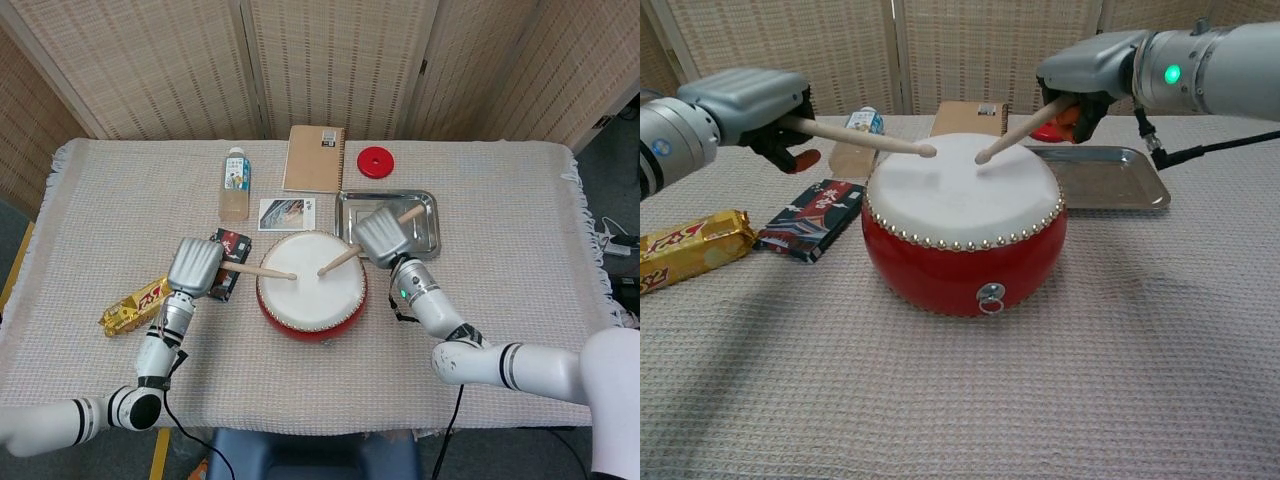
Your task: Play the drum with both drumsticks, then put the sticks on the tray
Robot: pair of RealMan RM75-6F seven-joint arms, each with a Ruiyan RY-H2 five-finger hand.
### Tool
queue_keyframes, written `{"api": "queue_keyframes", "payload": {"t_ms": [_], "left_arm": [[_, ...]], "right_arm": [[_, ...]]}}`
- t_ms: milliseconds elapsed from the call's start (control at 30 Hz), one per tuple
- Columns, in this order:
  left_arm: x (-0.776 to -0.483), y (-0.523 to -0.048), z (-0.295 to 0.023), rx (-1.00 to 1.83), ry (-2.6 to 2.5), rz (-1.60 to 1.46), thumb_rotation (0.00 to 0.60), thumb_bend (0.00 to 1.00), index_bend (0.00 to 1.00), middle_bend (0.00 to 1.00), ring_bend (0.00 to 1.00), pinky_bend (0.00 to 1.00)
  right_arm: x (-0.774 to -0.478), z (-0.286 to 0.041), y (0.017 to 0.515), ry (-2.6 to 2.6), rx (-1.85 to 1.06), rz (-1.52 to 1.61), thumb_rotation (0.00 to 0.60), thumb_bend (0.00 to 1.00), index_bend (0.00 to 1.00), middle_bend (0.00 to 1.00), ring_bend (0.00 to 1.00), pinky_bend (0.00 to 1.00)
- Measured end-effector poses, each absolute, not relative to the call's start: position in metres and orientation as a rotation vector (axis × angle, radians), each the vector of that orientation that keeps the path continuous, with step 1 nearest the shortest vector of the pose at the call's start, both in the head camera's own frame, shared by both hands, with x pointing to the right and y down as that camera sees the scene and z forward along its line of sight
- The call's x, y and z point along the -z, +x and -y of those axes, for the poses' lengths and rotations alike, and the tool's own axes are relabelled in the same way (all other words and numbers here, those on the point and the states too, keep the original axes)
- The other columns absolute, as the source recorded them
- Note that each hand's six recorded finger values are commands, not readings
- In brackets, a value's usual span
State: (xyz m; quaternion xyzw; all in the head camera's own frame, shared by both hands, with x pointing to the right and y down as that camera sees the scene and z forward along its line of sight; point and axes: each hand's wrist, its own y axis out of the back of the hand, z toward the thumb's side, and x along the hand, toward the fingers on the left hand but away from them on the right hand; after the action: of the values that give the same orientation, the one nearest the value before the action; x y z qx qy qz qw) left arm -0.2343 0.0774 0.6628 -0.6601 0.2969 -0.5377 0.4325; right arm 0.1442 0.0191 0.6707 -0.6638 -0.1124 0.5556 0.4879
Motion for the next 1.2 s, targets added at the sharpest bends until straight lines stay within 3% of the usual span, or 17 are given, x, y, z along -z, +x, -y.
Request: {"api": "queue_keyframes", "payload": {"t_ms": [167, 500, 833, 900, 1200], "left_arm": [[-0.654, -0.234, -0.076, 1.315, -1.647, -0.752, 0.600, 0.46, 1.00, 1.00, 1.00, 1.00], [-0.697, -0.226, -0.096, 1.402, -1.670, -0.615, 0.600, 0.46, 1.00, 1.00, 1.00, 1.00], [-0.643, -0.240, -0.069, 1.303, -1.612, -0.797, 0.600, 0.46, 1.00, 1.00, 1.00, 1.00], [-0.643, -0.240, -0.070, 1.304, -1.615, -0.793, 0.600, 0.46, 1.00, 1.00, 1.00, 1.00], [-0.689, -0.225, -0.092, 1.382, -1.666, -0.642, 0.600, 0.47, 1.00, 1.00, 1.00, 1.00]], "right_arm": [[-0.688, -0.026, 0.140, -1.573, -1.381, 0.213, 0.600, 0.69, 1.00, 1.00, 1.00, 1.00], [-0.634, -0.016, 0.130, -1.683, -1.233, 0.389, 0.600, 0.69, 1.00, 1.00, 1.00, 1.00], [-0.682, -0.025, 0.141, -1.597, -1.359, 0.235, 0.600, 0.69, 1.00, 1.00, 1.00, 1.00], [-0.684, -0.027, 0.138, -1.598, -1.359, 0.232, 0.600, 0.69, 1.00, 1.00, 1.00, 1.00], [-0.629, -0.014, 0.133, -1.644, -1.246, 0.375, 0.600, 0.69, 1.00, 1.00, 1.00, 1.00]]}}
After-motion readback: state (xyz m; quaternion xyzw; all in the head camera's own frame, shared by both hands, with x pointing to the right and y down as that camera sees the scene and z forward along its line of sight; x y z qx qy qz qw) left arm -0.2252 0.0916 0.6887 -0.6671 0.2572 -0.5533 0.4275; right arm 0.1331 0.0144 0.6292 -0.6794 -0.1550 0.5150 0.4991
